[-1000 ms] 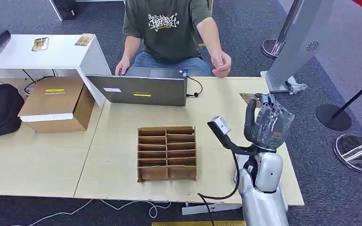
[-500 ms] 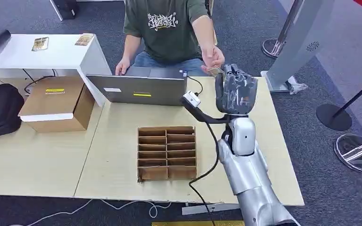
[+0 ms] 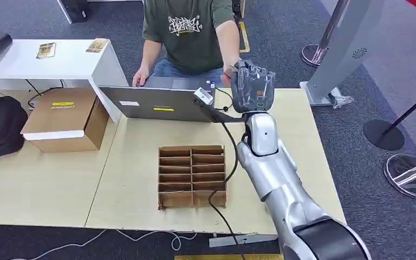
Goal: Pass the card to the sensor for recognition and then transmit it.
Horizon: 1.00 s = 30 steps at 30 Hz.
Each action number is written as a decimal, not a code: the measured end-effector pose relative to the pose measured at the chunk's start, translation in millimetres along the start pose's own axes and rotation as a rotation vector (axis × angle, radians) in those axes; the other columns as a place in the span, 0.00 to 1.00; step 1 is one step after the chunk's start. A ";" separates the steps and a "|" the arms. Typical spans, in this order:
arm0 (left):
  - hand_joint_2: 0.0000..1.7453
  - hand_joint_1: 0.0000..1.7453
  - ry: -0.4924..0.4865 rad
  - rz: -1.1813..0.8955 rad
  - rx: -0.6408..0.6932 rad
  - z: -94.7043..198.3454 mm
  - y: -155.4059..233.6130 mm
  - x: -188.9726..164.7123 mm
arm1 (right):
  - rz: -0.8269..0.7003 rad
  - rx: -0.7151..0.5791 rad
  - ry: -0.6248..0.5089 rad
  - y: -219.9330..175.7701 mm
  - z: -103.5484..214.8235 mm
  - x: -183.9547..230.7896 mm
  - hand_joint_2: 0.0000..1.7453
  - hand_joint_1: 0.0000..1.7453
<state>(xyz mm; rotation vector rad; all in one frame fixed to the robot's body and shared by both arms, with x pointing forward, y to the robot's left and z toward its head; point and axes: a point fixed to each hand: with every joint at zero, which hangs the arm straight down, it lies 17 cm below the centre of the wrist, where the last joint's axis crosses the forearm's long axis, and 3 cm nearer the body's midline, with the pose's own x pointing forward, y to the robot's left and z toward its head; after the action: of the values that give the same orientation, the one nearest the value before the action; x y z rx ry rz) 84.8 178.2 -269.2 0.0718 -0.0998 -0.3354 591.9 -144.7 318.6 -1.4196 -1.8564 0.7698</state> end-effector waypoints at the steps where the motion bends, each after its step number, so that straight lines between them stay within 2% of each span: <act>1: 0.00 0.00 0.002 0.000 0.000 0.0 0.0 -0.2 | 0.002 0.006 0.001 1.7 -0.8 -0.4 1.00 1.00; 17: 0.00 0.00 0.006 -0.002 -0.008 0.4 -1.0 0.7 | 0.024 0.057 0.006 16.3 -3.3 -3.5 1.00 1.00; 18: 0.00 0.00 0.006 -0.002 -0.008 0.4 -0.9 0.8 | 0.025 0.058 0.007 16.6 -3.4 -3.5 1.00 0.91; 19: 0.00 0.00 0.006 -0.002 -0.009 0.4 -0.9 1.0 | 0.025 0.059 0.007 17.0 -3.5 -3.4 1.00 0.26; 20: 0.00 0.00 0.006 -0.002 -0.009 0.5 -1.0 1.3 | 0.026 0.061 0.007 17.5 -3.5 -3.7 1.00 0.00; 30: 0.00 0.00 0.009 -0.003 -0.017 0.8 -1.8 2.5 | 0.029 0.065 0.009 18.9 -2.4 -3.2 1.00 0.00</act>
<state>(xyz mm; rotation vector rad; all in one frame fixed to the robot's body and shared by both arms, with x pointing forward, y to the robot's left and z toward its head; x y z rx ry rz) 86.5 175.7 -268.3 0.0571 -0.0881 -0.3389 605.4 -143.3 304.7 -1.4093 -1.7917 0.8297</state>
